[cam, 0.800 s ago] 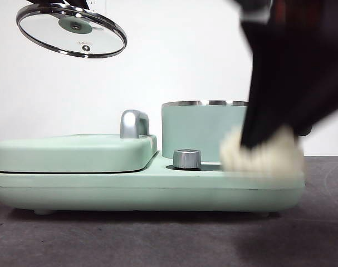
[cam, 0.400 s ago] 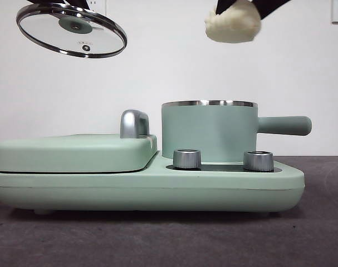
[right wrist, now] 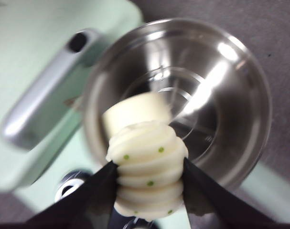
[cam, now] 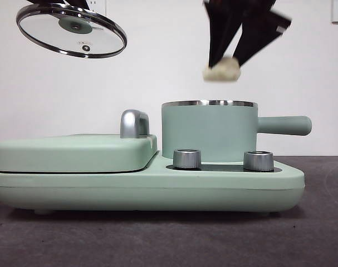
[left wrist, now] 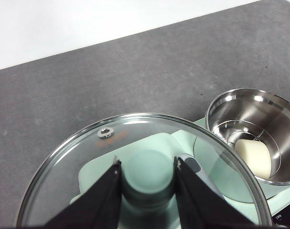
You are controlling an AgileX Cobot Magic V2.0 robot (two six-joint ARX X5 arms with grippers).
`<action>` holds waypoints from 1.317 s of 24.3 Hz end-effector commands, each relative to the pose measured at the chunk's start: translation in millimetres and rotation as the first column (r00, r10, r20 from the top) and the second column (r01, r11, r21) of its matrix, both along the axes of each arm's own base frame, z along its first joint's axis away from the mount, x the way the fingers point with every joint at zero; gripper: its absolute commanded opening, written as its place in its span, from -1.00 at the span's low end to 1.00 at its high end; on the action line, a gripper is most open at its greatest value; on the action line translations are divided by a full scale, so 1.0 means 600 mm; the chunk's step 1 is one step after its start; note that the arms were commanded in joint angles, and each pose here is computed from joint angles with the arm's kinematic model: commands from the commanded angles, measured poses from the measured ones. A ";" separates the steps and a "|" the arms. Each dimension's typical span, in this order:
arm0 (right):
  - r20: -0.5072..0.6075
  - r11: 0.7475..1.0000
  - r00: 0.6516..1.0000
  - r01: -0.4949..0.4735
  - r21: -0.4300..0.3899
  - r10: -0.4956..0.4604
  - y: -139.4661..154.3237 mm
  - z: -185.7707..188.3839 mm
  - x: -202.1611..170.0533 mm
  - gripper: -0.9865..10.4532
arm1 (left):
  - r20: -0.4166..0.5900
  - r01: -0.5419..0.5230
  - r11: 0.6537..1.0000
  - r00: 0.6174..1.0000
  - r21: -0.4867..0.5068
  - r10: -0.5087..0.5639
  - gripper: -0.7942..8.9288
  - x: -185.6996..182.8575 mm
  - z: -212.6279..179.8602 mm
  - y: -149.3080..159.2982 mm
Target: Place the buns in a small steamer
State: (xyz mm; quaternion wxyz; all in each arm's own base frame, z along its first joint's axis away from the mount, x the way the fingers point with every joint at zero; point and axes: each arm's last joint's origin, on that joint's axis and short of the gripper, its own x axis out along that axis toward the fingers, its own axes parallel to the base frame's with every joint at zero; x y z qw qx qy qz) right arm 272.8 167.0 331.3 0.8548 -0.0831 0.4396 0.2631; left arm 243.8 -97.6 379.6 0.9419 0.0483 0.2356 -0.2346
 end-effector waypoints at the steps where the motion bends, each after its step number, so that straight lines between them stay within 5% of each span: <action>1: 0.022 1.000 1.000 0.001 -0.006 -0.001 0.007 -0.014 0.038 -0.50 | 0.037 0.009 1.000 0.999 -0.021 -0.008 -0.82 0.004 0.014 -0.004; 14: -0.001 0.999 0.999 0.044 -0.019 -0.044 0.011 -0.071 0.097 -0.34 | 0.040 0.009 1.000 0.999 -0.022 -0.008 -0.82 0.005 0.014 -0.004; 24: 0.079 0.999 0.996 0.041 0.023 -0.042 -0.001 0.058 0.075 -0.29 | 0.039 0.009 1.000 0.999 -0.022 -0.008 -0.82 0.005 0.014 -0.004; 32: 0.030 1.000 0.999 0.022 -0.016 -0.022 0.012 0.020 0.092 -0.29 | 0.035 0.009 1.000 0.999 -0.021 -0.008 -0.82 0.004 0.013 -0.004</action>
